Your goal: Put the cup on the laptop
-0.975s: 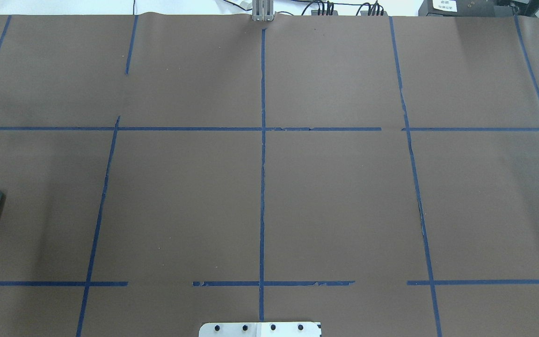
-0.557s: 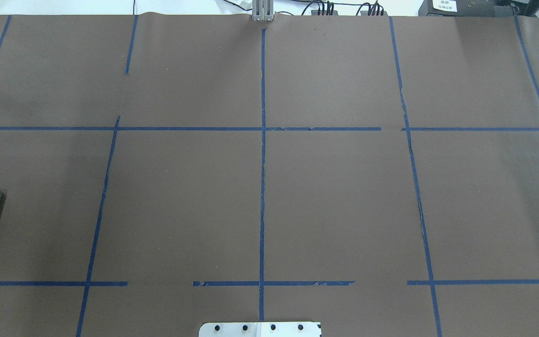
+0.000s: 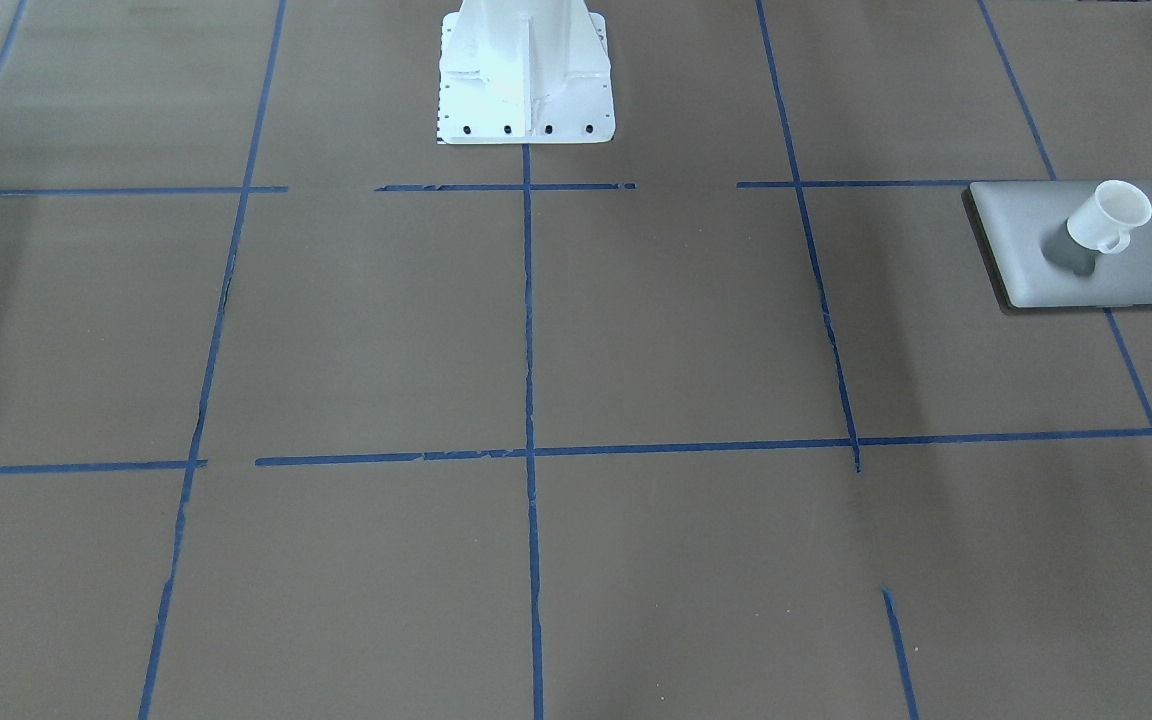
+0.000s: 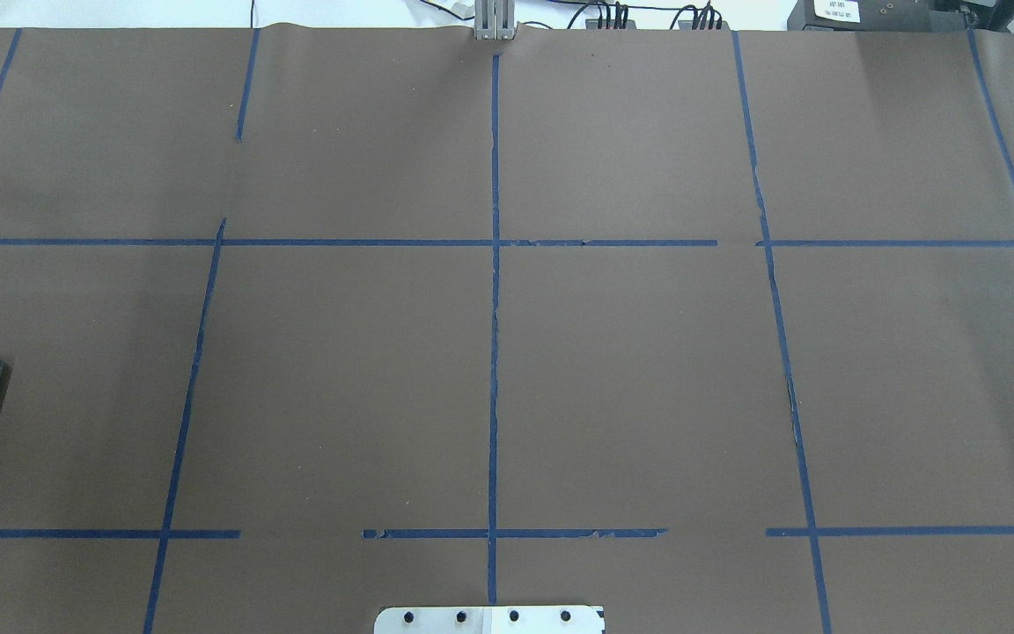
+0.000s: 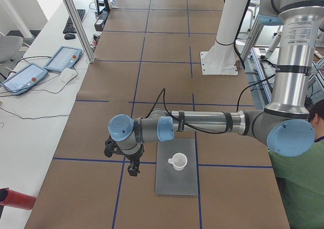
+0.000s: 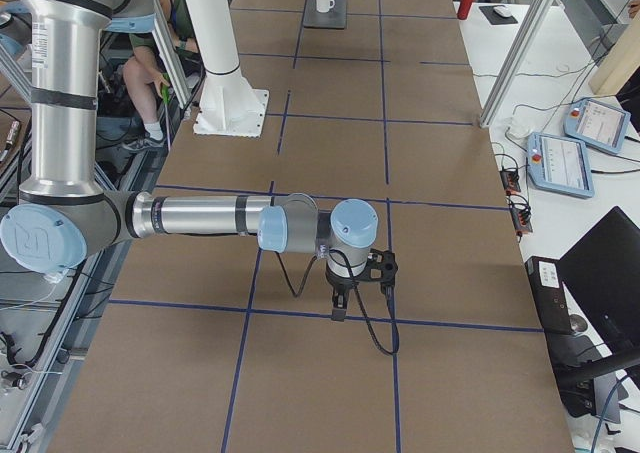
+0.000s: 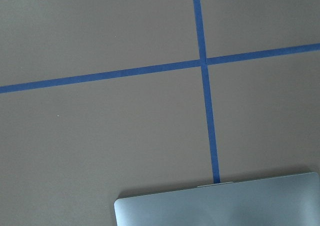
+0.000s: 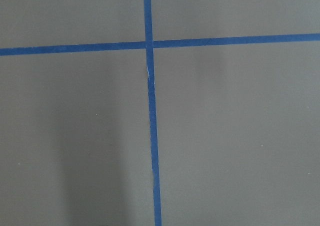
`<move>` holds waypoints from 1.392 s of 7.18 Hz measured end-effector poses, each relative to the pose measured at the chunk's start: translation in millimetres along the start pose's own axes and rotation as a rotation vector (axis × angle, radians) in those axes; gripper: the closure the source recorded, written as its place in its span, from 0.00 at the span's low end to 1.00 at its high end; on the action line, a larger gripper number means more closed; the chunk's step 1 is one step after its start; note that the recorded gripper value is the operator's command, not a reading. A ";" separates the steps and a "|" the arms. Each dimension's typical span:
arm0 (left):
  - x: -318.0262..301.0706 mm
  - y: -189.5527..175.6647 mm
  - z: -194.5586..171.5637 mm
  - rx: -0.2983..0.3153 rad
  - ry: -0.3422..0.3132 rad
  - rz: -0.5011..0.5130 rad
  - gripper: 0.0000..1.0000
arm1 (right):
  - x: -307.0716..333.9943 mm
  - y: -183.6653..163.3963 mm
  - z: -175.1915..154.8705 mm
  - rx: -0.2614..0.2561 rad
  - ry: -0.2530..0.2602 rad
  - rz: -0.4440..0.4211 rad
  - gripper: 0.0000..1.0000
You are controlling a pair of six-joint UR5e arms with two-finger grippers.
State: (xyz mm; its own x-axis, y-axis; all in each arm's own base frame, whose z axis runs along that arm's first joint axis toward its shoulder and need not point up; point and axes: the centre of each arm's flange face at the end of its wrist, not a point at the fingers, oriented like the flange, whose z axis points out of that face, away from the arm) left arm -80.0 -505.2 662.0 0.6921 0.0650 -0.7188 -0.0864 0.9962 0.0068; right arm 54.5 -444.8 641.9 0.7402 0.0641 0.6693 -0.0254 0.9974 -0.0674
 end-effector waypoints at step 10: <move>8.6 11.9 -17.4 0.053 -0.002 -0.031 0.00 | 0.0 0.0 0.0 0.000 0.000 0.000 0.00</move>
State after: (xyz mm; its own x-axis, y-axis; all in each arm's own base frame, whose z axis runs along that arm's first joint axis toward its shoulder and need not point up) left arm -87.6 -493.7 643.8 0.6957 0.0336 -0.7176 -0.0266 0.9994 0.0210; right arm 54.6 -444.8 641.9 0.7402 0.0642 0.6693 -0.0254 0.9974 -0.0675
